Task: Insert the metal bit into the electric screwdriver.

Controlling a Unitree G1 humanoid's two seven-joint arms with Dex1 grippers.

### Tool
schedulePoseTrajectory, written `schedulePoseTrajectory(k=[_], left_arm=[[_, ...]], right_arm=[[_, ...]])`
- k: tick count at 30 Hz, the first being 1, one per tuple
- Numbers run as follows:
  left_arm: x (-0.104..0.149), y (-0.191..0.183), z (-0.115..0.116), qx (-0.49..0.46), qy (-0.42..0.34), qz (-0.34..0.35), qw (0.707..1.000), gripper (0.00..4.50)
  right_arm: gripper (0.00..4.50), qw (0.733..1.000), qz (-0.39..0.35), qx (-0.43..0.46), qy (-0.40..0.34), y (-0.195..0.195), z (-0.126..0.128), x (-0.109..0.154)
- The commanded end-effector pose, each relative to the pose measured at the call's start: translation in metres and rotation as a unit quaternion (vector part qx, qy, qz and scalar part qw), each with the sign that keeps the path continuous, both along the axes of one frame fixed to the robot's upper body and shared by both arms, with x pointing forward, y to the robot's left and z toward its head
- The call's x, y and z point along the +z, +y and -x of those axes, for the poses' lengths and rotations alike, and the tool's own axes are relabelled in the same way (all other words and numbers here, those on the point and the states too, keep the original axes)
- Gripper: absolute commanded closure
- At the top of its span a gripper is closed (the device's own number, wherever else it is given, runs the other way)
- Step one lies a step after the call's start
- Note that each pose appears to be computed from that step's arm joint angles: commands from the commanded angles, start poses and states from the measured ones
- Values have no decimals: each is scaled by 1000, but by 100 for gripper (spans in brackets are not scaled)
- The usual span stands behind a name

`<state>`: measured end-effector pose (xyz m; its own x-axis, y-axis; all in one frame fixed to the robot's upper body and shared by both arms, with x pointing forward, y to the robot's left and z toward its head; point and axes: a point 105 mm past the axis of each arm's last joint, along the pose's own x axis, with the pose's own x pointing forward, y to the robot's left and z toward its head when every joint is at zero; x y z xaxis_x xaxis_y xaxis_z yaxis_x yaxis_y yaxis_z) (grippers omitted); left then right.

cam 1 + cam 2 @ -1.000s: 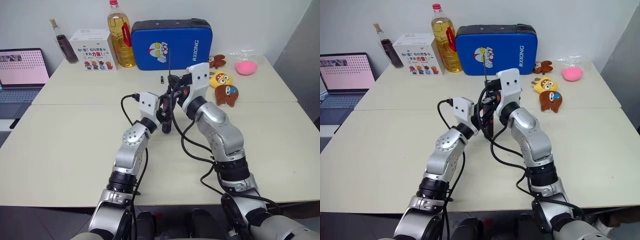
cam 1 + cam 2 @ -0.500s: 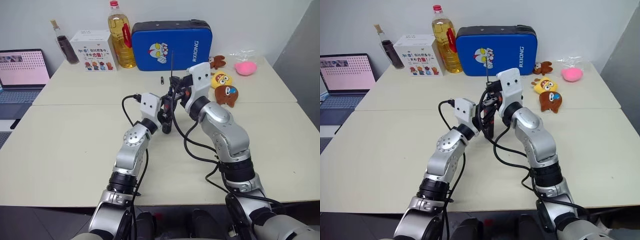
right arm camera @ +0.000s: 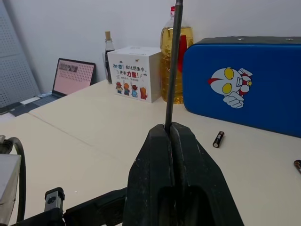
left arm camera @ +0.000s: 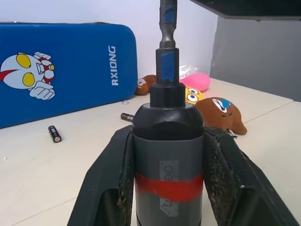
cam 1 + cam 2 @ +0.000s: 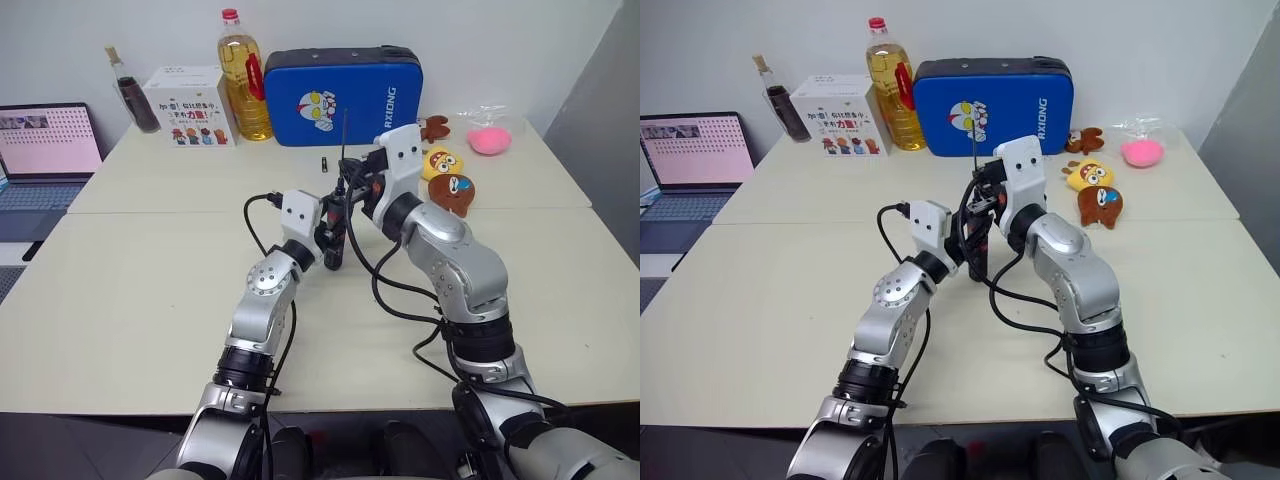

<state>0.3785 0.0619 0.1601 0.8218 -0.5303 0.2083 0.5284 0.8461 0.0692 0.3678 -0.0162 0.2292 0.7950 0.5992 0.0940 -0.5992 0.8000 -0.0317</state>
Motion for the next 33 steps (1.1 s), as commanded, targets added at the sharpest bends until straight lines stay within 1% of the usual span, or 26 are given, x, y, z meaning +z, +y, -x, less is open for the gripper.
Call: schedulePoseTrajectory(k=[1,3,5,9,12,18,23,28,33], left_arm=[[12,4,1,14,-23,2,1000,285],[12,4,2,12,-28,-3,1000,285],[12,3,3,8,-32,-14,999,285],[11,3,3,6,-37,-22,999,285],[12,2,4,4,-41,-24,999,285],[12,0,6,2,-50,-30,998,285],[14,1,10,-5,-54,-20,998,285],[19,2,18,-38,-60,-2,998,285],[22,3,19,-56,-62,-1,996,285]], right_arm=[[444,990,56,36,127,10,4,-64],[444,990,62,40,122,10,4,-63],[444,991,87,44,96,8,1,-56],[444,990,106,53,74,7,-1,-50],[444,987,132,63,58,7,1,-52],[444,984,145,80,65,7,7,-61],[444,983,144,92,67,6,10,-64],[444,984,118,123,59,8,15,-57],[444,983,101,143,54,6,16,-54]])
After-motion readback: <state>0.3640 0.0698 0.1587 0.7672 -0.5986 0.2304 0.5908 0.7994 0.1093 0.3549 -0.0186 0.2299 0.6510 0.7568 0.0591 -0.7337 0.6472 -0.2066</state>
